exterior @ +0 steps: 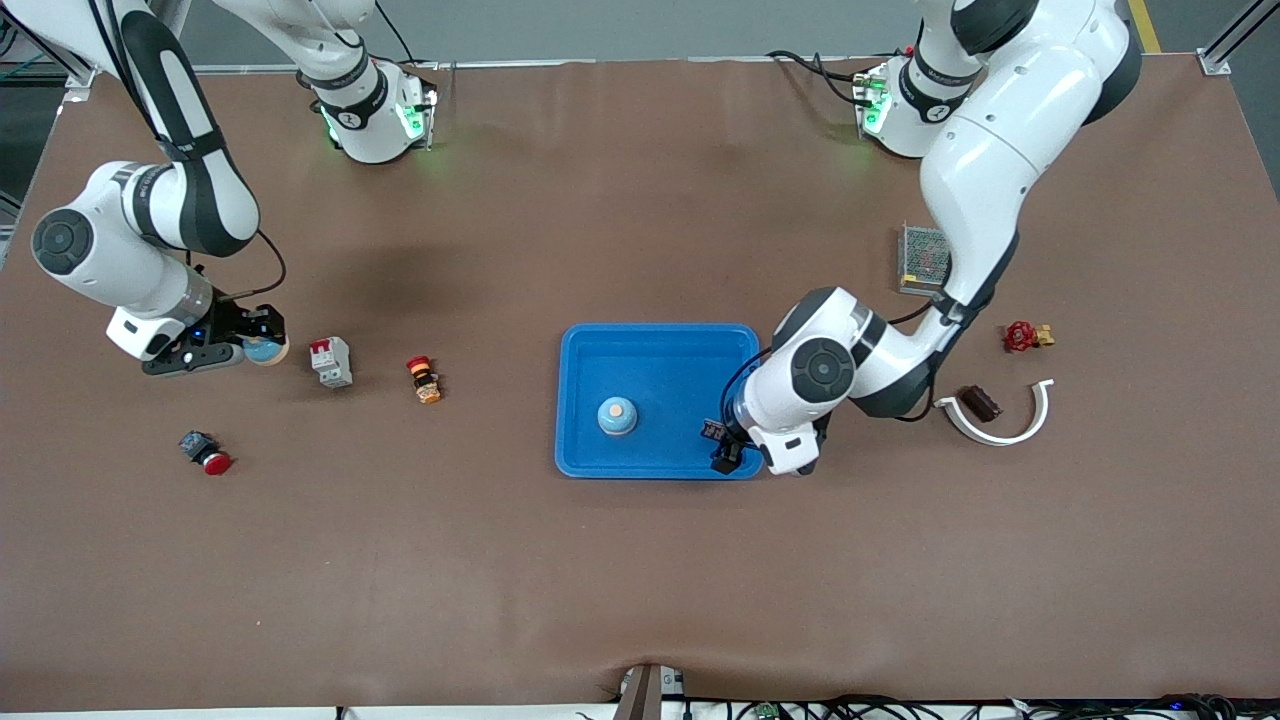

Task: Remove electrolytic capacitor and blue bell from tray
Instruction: 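Grasp the second capacitor with the left gripper while the right gripper lowers the bell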

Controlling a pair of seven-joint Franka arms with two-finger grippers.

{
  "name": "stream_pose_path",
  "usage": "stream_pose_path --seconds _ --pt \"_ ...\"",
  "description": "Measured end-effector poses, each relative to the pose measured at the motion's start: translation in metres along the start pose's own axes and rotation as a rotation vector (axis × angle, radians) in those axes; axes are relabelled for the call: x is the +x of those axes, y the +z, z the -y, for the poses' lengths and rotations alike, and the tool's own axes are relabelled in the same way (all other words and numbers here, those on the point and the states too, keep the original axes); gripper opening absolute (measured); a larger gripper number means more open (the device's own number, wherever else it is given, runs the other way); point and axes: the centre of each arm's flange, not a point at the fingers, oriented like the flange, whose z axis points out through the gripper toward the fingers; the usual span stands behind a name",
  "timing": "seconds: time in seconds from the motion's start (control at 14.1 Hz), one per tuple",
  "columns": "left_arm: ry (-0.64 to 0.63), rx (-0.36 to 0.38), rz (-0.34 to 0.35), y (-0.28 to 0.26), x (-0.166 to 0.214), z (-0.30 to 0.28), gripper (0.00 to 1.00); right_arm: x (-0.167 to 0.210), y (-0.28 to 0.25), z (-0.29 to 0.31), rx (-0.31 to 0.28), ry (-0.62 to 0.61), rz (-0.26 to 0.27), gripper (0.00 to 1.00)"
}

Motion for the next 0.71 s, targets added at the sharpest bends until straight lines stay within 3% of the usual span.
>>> stream_pose_path --seconds 0.14,0.28,0.71 --pt "-0.001 0.003 -0.006 0.011 -0.008 0.003 0.93 -0.006 0.015 0.001 -0.001 0.002 -0.005 0.63" --pt "-0.001 0.011 -0.008 0.017 -0.008 0.004 0.78 -0.016 0.032 0.003 -0.006 0.005 -0.021 0.63" --pt "-0.009 0.029 -0.002 0.037 -0.003 0.008 0.7 -0.04 0.053 -0.017 0.001 -0.01 -0.015 0.63"
